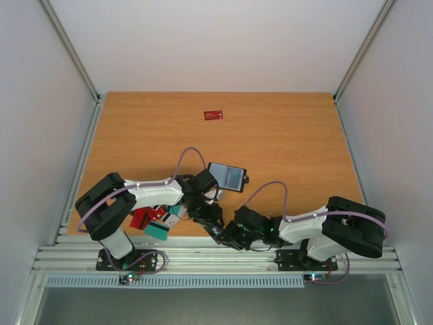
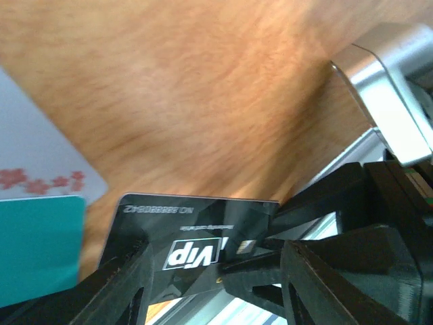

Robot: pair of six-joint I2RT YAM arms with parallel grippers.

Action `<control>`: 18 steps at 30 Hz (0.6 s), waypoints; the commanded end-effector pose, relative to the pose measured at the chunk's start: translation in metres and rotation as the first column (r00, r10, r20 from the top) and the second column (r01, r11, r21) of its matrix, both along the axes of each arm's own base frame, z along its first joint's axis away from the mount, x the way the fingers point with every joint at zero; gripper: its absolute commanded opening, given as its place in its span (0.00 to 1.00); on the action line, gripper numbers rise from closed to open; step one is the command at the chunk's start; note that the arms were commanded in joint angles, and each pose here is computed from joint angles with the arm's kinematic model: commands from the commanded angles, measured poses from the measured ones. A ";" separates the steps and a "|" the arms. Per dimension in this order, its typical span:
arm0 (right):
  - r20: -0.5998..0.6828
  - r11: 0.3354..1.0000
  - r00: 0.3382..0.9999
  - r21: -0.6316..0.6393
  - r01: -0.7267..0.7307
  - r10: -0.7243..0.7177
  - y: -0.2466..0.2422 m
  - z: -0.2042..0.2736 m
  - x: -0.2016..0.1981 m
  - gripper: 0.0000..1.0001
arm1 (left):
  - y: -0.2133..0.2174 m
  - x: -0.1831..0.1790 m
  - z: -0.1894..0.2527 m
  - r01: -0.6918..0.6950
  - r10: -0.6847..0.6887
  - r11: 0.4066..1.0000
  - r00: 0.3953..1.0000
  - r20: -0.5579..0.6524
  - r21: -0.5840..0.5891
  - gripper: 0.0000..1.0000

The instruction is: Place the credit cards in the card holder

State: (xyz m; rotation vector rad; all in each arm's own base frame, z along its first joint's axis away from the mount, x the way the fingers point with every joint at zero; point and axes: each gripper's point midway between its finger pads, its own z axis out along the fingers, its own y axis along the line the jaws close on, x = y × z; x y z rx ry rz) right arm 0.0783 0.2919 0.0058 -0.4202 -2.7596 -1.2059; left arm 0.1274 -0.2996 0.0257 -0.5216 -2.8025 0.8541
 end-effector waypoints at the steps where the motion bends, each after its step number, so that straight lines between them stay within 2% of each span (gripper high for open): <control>1: 0.085 0.994 0.993 -0.062 0.088 -0.083 -0.008 -0.013 0.021 0.25 | 0.017 -0.028 -0.035 0.023 -0.015 0.996 0.996 -0.090 0.087 0.54; 18: 0.137 0.998 0.991 -0.069 0.009 0.001 0.001 0.016 0.027 0.17 | 0.009 -0.024 -0.031 -0.020 0.025 0.998 0.995 -0.099 0.058 0.54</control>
